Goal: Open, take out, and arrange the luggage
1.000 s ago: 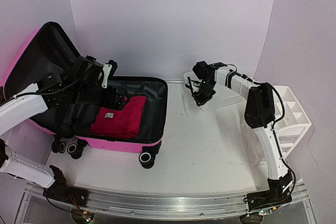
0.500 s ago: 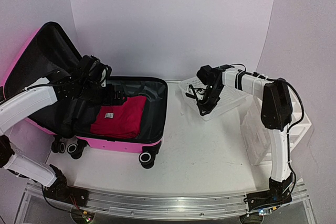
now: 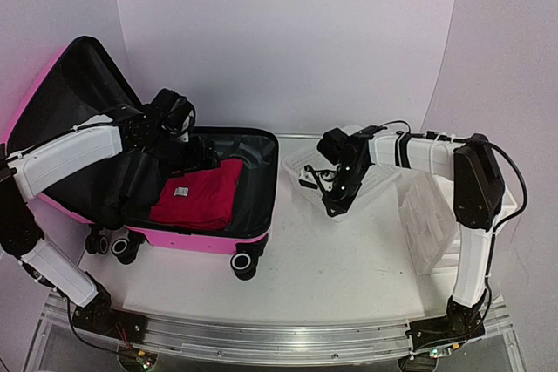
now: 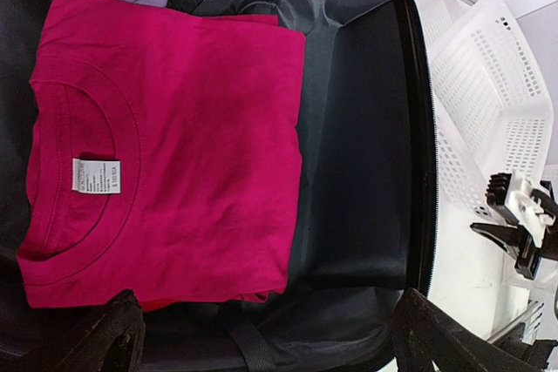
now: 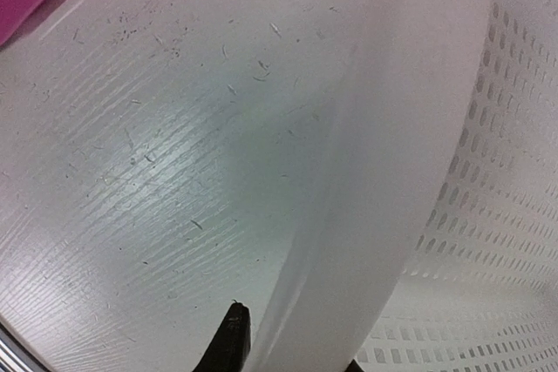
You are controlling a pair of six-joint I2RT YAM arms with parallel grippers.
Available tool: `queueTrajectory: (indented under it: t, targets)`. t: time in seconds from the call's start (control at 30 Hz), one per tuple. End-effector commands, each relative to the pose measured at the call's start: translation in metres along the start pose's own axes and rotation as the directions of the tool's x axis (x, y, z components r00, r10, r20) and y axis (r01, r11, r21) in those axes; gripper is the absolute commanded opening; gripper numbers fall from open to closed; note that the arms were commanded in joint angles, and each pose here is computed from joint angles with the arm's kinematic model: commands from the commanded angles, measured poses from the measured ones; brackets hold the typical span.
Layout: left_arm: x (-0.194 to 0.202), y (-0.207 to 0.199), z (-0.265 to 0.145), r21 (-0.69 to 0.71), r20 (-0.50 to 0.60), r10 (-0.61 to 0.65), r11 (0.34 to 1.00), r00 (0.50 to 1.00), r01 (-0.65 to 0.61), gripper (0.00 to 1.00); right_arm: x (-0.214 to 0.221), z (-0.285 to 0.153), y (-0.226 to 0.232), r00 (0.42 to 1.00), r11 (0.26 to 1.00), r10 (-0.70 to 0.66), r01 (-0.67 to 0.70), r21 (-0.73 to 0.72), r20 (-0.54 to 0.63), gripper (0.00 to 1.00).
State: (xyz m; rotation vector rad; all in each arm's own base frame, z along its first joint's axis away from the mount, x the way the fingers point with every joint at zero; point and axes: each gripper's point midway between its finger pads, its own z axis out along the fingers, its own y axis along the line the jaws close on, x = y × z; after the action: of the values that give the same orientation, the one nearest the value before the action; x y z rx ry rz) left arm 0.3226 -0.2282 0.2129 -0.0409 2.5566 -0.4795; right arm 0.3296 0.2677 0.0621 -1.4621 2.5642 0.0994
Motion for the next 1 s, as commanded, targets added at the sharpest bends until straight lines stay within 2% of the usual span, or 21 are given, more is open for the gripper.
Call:
queueTrajectory:
  t: [0.0, 0.2, 0.37, 0.43, 0.57, 0.67, 0.77, 0.97]
  targets:
    - [-0.017, -0.014, -0.006, 0.043, 0.025, 0.049, 0.998, 0.999, -0.05, 0.99, 0.036, -0.003, 0.063, 0.997, 0.967, 0.015, -0.034, -0.252, -0.076, 0.05]
    - [-0.02, -0.013, 0.003, 0.022, 0.017, 0.106, 0.994, 0.994, -0.106, 0.97, 0.047, -0.005, 0.068, 0.993, 0.973, 0.049, -0.072, -0.221, -0.104, 0.06]
    - [-0.019, -0.015, 0.009, 0.022, 0.0, 0.085, 0.996, 0.996, -0.085, 0.97, 0.033, -0.007, 0.055, 0.957, 0.95, 0.279, -0.286, -0.123, -0.077, 0.04]
    - [-0.017, -0.015, 0.012, 0.023, -0.01, 0.079, 0.997, 0.997, -0.079, 0.97, 0.023, -0.007, 0.044, 0.917, 0.914, 0.398, -0.399, -0.074, -0.031, 0.04]
    - [-0.015, -0.014, 0.016, 0.017, -0.021, 0.068, 0.998, 0.997, -0.068, 0.97, 0.003, -0.002, 0.008, 0.84, 0.837, 0.539, -0.542, 0.073, 0.053, 0.06]
    - [-0.014, -0.013, 0.019, 0.014, -0.027, 0.067, 0.998, 0.997, -0.066, 0.97, -0.026, 0.005, -0.007, 0.795, 0.791, 0.599, -0.606, 0.086, 0.098, 0.06]
    - [-0.011, -0.011, 0.019, 0.011, -0.032, 0.066, 0.998, 0.997, -0.066, 0.97, -0.054, 0.019, -0.009, 0.775, 0.776, 0.623, -0.629, 0.04, 0.105, 0.07]
    - [-0.004, -0.006, 0.015, 0.008, -0.036, 0.058, 0.998, 0.998, -0.057, 0.97, -0.099, 0.031, -0.02, 0.766, 0.775, 0.625, -0.632, 0.003, 0.151, 0.09]
